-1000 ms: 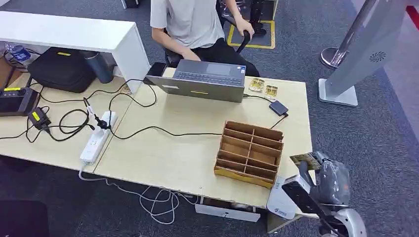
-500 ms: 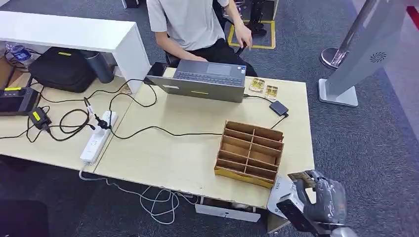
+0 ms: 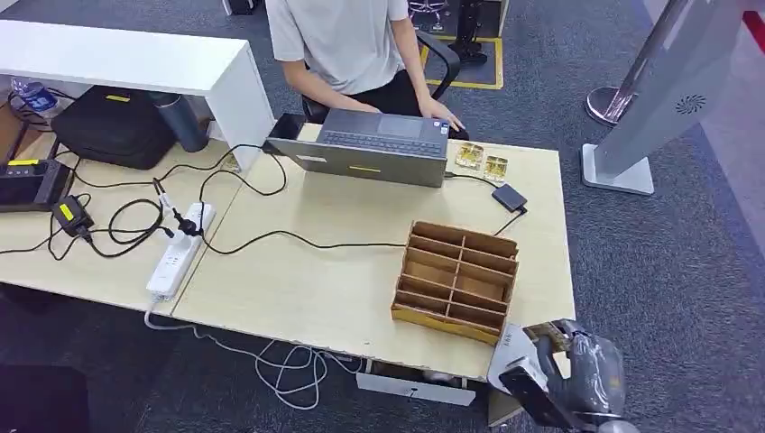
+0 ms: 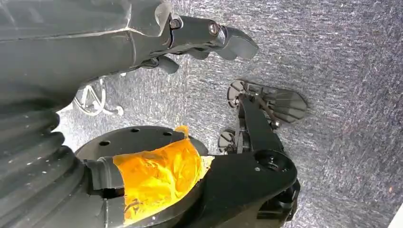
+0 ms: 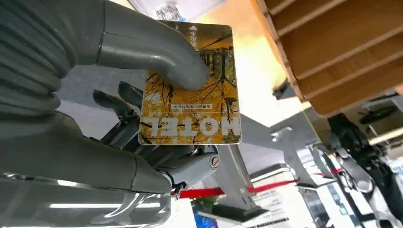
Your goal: Pass the card to the sensor for recognition and then transmit it.
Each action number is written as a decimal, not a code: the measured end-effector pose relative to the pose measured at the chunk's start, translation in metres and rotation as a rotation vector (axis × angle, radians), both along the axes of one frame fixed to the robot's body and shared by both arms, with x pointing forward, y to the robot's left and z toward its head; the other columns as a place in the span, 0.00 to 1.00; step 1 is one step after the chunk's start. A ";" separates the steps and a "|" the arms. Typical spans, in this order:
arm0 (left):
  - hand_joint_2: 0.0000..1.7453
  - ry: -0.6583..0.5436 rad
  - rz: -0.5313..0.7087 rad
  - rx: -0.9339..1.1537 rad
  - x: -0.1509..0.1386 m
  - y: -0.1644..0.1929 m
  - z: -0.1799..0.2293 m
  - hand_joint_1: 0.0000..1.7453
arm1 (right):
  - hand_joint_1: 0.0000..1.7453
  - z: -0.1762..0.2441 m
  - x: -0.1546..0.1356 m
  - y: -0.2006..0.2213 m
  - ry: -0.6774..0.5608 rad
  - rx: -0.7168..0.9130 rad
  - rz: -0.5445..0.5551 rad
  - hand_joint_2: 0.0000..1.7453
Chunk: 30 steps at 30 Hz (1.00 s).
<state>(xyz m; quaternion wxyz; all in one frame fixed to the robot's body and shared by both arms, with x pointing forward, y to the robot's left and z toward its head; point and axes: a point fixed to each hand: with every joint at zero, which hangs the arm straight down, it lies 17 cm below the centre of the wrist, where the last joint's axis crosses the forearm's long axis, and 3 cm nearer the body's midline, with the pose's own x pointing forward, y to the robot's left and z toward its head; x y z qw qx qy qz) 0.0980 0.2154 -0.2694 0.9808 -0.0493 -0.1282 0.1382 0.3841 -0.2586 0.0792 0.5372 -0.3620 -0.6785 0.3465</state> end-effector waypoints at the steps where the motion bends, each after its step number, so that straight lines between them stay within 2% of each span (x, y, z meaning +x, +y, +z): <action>1: 1.00 0.001 -0.002 0.002 0.000 0.000 0.000 0.00 | 1.00 -0.004 -0.001 0.000 0.009 0.002 -0.004 1.00; 11: 1.00 0.002 -0.020 0.005 -0.001 -0.001 0.000 0.00 | 1.00 -0.050 -0.011 0.007 0.119 0.035 -0.015 1.00; 21: 1.00 0.001 -0.030 0.008 -0.001 -0.001 0.000 0.00 | 1.00 -0.057 -0.010 0.017 0.134 0.061 -0.011 1.00; 26: 1.00 0.001 -0.048 0.010 -0.001 -0.001 0.000 0.00 | 1.00 -0.045 -0.003 0.020 0.115 0.092 -0.002 1.00; 30: 1.00 0.000 -0.068 0.012 -0.002 -0.001 0.000 0.00 | 1.00 0.008 0.023 0.023 -0.005 0.108 0.019 1.00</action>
